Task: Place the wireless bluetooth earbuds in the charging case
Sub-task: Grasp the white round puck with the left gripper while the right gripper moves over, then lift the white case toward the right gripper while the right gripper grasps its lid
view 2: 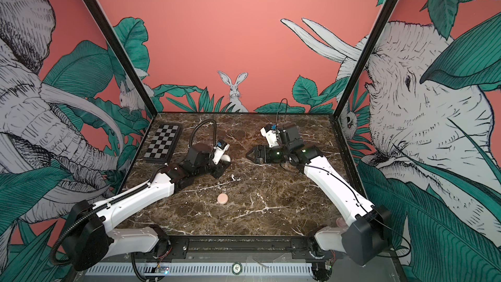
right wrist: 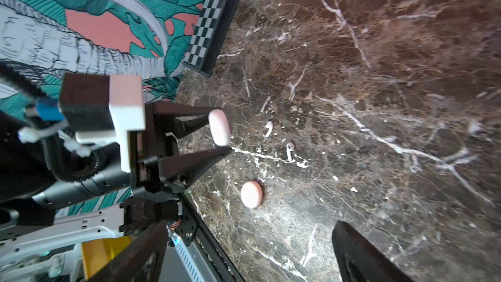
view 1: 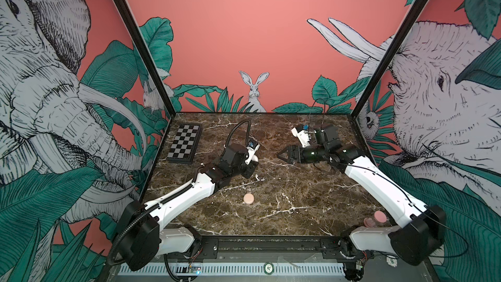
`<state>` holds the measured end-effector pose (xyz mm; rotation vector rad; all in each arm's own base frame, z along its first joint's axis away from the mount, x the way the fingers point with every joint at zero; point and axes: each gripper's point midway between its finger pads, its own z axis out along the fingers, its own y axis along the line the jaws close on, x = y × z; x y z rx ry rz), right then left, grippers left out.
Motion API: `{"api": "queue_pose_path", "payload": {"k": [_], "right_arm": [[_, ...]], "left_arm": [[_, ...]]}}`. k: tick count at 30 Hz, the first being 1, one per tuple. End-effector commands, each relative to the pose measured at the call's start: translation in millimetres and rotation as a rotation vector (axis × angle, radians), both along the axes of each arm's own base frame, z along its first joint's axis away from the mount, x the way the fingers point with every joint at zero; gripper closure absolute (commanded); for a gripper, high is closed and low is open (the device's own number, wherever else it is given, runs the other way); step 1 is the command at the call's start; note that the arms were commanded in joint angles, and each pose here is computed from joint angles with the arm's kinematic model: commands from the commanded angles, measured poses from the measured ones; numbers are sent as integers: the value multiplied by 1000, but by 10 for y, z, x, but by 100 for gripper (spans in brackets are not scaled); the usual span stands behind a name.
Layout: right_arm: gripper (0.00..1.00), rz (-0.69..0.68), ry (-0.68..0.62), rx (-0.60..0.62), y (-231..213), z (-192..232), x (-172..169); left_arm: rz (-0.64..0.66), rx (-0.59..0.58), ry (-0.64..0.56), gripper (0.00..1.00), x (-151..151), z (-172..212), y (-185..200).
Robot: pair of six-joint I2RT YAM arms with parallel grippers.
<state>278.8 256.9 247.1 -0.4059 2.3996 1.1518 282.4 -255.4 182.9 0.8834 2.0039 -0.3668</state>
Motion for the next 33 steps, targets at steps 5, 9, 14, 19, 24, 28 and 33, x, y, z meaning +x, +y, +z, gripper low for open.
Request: {"api": "queue_pose_path", "payload": {"k": [5, 9, 14, 19, 24, 28, 33], "right_arm": [[13, 118, 53, 143, 286, 43, -99], [18, 160, 37, 115, 382, -20, -167], [26, 188, 38, 60, 487, -166, -193], [33, 220, 35, 62, 628, -185, -229], [41, 240, 51, 57, 718, -222, -276], [46, 243, 59, 62, 758, -244, -300], [56, 247, 70, 61, 804, -268, -322]], "left_arm": [[-157, -6, -301, 100, -155, 461, -90], [-232, -4, -313, 100, -287, 430, -160], [-330, 3, -303, 100, -458, 383, -283], [-372, 32, -306, 100, -532, 304, -334], [-369, 61, -295, 100, -515, 246, -347], [-376, 57, -294, 100, -528, 239, -363], [-369, 59, -293, 100, -513, 239, -362]]}}
